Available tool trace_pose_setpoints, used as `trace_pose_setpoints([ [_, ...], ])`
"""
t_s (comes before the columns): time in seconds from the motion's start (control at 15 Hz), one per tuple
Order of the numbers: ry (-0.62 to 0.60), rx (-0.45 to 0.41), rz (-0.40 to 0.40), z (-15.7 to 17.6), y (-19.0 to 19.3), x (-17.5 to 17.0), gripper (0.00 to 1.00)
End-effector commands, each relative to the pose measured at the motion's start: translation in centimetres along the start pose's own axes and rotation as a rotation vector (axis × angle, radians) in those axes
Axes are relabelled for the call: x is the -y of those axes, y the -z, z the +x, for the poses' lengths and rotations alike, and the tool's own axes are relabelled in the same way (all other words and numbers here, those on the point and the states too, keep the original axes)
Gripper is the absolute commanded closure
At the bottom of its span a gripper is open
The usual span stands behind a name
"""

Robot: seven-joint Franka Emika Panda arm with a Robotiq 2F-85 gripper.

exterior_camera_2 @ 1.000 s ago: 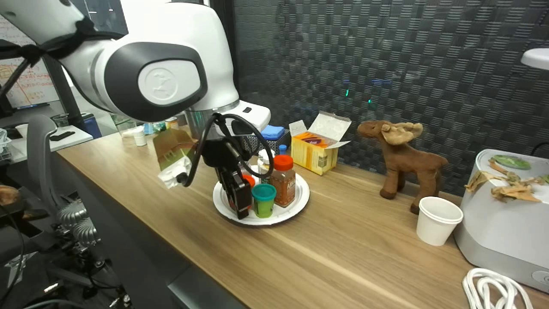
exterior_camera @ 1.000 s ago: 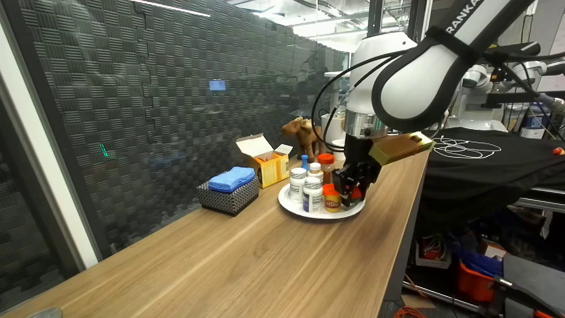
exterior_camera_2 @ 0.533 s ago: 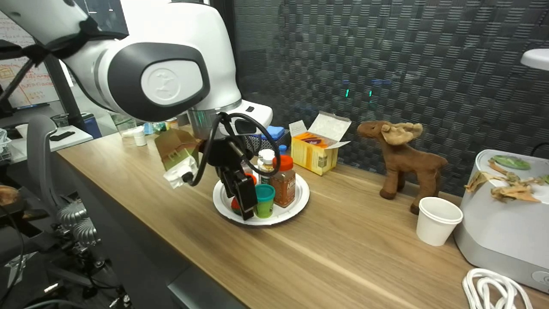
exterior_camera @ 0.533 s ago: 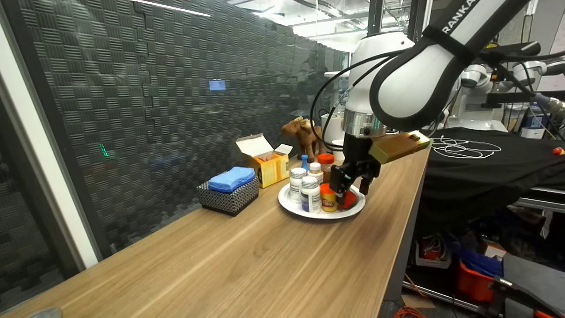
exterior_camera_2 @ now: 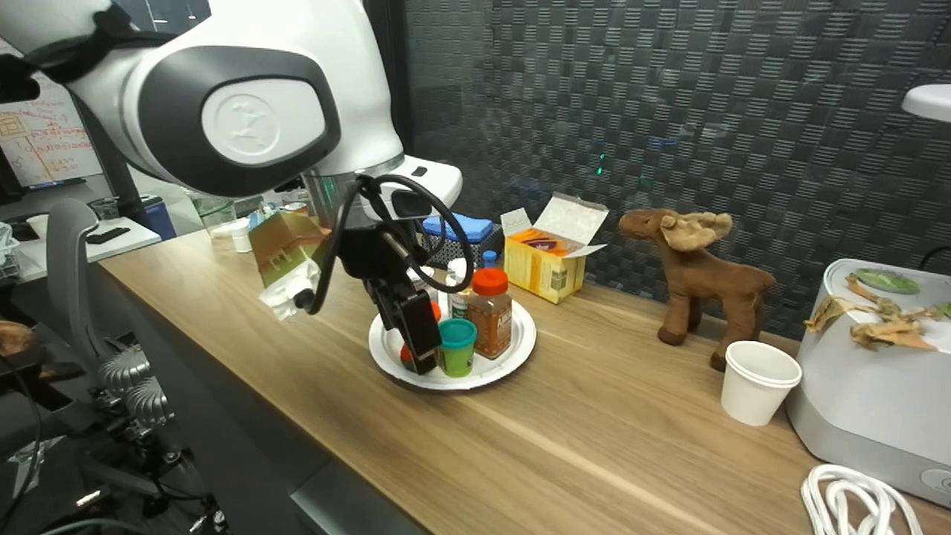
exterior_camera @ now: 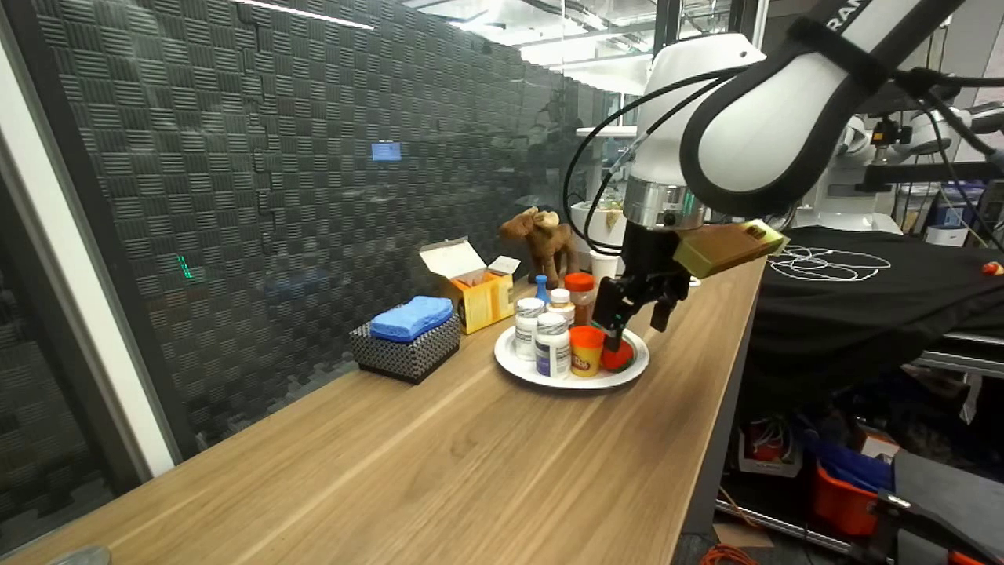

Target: Put the bottles and the red object on the plate

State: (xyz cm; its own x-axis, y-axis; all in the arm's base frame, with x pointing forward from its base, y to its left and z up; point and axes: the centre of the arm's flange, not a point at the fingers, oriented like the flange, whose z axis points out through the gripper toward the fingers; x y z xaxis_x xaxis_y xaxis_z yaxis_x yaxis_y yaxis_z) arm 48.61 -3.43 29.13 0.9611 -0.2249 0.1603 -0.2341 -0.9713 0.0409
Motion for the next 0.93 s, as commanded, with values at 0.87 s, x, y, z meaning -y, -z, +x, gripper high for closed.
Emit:
trace_pose_setpoints([
  [0.87, 0.179, 0.165, -0.083, -8.5, 15.2, 1.1, 0.0],
])
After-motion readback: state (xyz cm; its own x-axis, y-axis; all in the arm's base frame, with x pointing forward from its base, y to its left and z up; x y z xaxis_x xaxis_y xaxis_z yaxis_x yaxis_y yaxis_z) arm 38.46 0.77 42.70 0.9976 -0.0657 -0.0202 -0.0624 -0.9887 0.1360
